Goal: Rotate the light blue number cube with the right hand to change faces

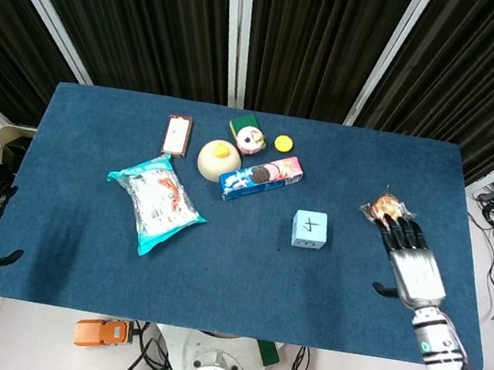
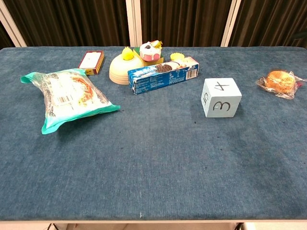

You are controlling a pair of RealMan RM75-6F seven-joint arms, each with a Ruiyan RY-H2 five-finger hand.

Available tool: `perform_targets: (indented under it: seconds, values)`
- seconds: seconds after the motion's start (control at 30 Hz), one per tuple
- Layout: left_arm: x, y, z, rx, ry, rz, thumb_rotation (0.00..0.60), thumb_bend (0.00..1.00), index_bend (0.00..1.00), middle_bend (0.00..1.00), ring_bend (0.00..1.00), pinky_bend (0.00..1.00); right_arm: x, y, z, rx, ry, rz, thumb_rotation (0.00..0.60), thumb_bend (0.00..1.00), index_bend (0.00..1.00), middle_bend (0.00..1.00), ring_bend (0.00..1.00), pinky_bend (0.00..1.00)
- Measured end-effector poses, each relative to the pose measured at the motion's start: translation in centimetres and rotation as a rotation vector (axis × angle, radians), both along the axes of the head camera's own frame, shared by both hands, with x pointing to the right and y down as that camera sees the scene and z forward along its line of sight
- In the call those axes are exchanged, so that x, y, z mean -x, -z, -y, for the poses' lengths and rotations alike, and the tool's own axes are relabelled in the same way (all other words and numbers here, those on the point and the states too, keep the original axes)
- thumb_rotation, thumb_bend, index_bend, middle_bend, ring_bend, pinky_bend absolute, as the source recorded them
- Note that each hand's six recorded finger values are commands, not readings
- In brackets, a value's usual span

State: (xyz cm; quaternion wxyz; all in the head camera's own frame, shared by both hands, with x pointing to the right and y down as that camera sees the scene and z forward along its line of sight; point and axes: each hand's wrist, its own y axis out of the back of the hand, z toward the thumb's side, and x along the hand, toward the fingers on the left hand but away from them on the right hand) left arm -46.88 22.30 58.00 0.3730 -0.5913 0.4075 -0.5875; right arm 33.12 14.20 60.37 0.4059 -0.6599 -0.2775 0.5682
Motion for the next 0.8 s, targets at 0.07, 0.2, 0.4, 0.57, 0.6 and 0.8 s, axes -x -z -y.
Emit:
perform_targets:
  seconds: [0.07, 0.2, 0.4, 0.57, 0.6, 0.8]
  values:
    - [0.1, -0.1, -0.1, 0.002, 0.003, 0.0, 0.6, 0.0, 0.04, 0.02, 0.0, 0.0, 1.4, -0.6, 0.7, 0.019, 0.02, -0.029, 0.6, 0.09, 0.0, 0.08, 0.0, 0.12]
    - [0.4, -0.3, -0.3, 0.01, 0.01, 0.001, 0.6, 0.0, 0.04, 0.02, 0.0, 0.0, 4.6, -2.4, 2.1, 0.081, 0.052, -0.083, 0.6, 0.09, 0.0, 0.08, 0.0, 0.12]
    - [0.9, -0.4, -0.6, 0.016, 0.021, 0.002, 0.6, 0.0, 0.04, 0.02, 0.0, 0.0, 10.6, -5.6, 3.2, 0.17, 0.124, -0.145, 0.6, 0.09, 0.01, 0.08, 0.0, 0.13]
    - [1.2, -0.7, -0.9, 0.027, 0.029, 0.005, 0.6, 0.0, 0.04, 0.02, 0.0, 0.0, 14.7, -7.2, 3.8, 0.212, 0.151, -0.186, 0.6, 0.09, 0.05, 0.1, 0.02, 0.15]
    - [1.3, -0.7, -0.9, 0.029, 0.031, 0.006, 0.6, 0.0, 0.04, 0.02, 0.0, 0.0, 15.3, -7.5, 3.9, 0.218, 0.151, -0.203, 0.6, 0.1, 0.06, 0.1, 0.02, 0.15]
    - [1.5, -0.9, -1.1, 0.036, 0.039, 0.004, 0.6, 0.0, 0.04, 0.02, 0.0, 0.0, 16.3, -8.7, 4.9, 0.22, 0.118, -0.308, 0.6, 0.13, 0.14, 0.14, 0.05, 0.16]
